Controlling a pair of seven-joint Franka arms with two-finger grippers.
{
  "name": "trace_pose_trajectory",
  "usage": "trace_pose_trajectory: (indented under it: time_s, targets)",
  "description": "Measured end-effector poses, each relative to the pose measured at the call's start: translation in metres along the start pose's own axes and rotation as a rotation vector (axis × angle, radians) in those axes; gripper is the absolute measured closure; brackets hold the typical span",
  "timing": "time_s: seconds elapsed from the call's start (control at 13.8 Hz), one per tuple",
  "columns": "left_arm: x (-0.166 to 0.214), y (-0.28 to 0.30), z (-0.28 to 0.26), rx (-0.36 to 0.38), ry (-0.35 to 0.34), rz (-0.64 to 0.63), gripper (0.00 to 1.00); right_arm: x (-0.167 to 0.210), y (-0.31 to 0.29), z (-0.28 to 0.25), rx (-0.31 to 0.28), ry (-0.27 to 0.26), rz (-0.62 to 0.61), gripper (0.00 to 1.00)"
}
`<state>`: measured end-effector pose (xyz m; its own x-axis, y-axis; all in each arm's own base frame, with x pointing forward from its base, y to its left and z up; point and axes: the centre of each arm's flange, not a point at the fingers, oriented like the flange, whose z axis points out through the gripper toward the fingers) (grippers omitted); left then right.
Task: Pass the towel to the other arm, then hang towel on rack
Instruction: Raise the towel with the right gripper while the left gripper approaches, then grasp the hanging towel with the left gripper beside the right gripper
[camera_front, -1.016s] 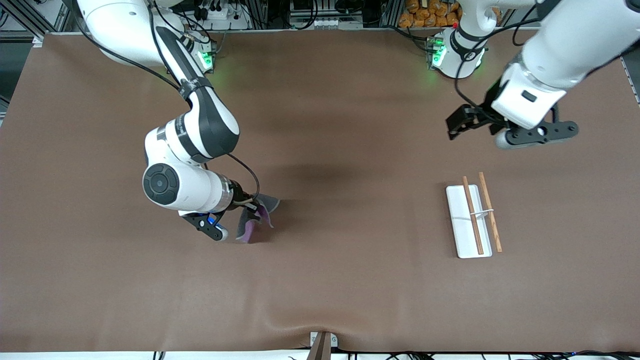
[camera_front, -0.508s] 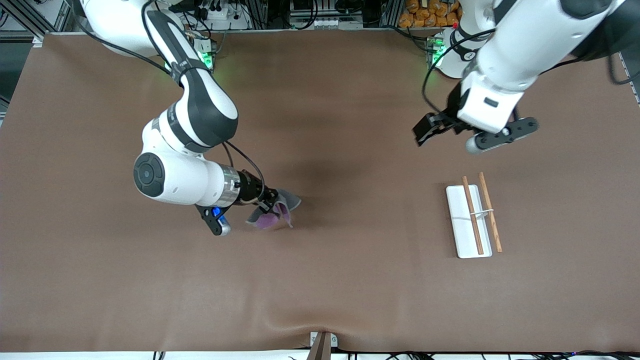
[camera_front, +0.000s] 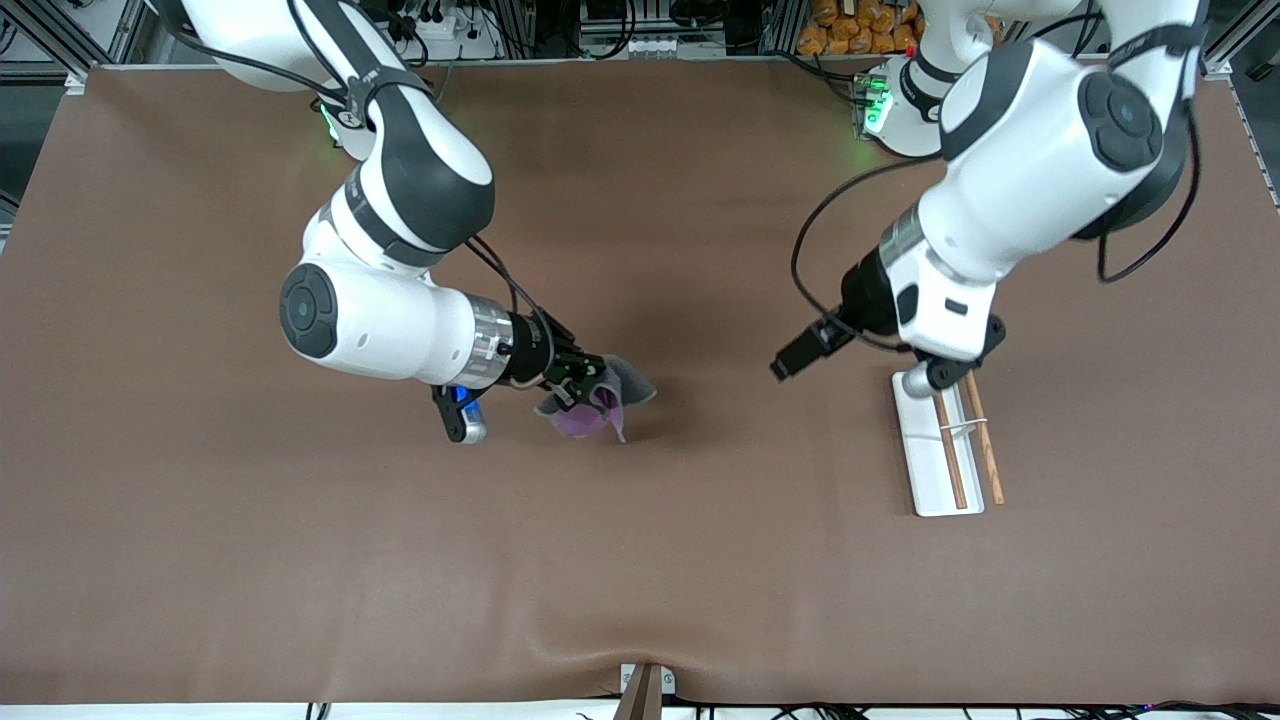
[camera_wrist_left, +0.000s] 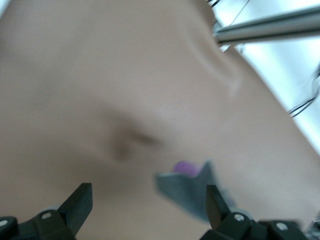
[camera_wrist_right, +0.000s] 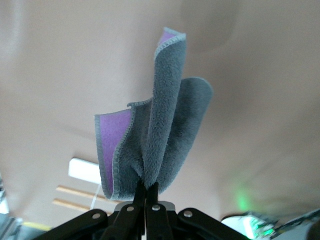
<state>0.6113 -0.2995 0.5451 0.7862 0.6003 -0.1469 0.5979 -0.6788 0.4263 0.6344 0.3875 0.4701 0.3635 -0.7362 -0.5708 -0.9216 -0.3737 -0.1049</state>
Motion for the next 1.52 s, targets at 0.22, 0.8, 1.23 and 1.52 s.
trace_pose_trajectory:
  time_s: [0.22, 0.8, 1.23, 1.52]
  targets:
    - [0.009, 0.020, 0.020, -0.100, 0.027, -0.087, 0.00, -0.021, -0.005, 0.004, 0.069, -0.023, 0.065, 0.98]
    - [-0.041, 0.054, 0.073, -0.180, -0.041, -0.186, 0.17, -0.069, -0.008, 0.020, 0.174, -0.089, 0.143, 0.98]
    - [-0.042, 0.032, 0.090, 0.021, -0.120, -0.183, 0.18, -0.077, -0.005, 0.026, 0.165, -0.092, 0.149, 0.98]
    - [-0.046, 0.028, 0.092, 0.061, -0.139, -0.177, 0.31, -0.077, -0.005, 0.026, 0.166, -0.092, 0.150, 0.98]
